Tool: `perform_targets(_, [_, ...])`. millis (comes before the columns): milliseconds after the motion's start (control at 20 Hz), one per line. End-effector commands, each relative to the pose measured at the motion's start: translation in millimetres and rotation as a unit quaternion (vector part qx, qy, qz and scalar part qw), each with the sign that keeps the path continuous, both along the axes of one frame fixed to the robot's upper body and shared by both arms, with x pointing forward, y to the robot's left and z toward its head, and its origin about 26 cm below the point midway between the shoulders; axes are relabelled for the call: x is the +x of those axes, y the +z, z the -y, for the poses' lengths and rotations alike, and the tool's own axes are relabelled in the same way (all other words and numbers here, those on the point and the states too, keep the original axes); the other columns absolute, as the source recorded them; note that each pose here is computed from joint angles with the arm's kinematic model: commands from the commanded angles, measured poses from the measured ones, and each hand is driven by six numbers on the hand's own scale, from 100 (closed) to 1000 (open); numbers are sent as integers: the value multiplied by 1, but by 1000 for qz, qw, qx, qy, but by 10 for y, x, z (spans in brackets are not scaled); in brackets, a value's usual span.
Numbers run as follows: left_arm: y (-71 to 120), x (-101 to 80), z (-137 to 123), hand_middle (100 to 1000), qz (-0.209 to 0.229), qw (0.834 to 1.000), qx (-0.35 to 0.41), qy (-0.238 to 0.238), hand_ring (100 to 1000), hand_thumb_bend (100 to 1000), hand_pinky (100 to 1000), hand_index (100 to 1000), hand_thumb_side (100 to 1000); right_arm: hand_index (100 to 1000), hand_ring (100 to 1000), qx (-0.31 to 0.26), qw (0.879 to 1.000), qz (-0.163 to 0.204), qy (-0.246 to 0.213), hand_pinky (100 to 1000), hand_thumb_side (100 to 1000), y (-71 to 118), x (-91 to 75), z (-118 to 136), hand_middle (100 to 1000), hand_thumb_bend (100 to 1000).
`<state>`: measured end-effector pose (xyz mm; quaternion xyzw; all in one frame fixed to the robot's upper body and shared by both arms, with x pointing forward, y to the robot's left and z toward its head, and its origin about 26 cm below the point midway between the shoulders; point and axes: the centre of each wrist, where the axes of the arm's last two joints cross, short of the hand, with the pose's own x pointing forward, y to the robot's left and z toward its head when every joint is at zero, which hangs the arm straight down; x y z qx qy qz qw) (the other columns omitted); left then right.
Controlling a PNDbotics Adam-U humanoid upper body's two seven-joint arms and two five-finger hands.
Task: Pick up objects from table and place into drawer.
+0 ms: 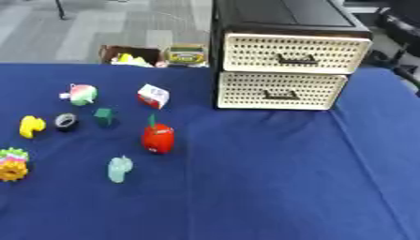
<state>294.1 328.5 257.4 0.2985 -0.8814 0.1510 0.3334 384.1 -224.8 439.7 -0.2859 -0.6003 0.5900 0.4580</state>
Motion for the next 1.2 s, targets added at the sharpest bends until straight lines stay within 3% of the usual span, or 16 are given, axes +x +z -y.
perform_targets(50, [103,-21,11,507,15,1000,12,-4,491,100,434,726,737,839,100,5,1000,-4,-17,100,1000,93,15,-16,100,239])
perform_targets(1200, [129,-3,56,506,20,1000,9,-16,489,100,433,726,736,836,100,20,1000,-8,-4,100,1000,-120,397,-477,100,255])
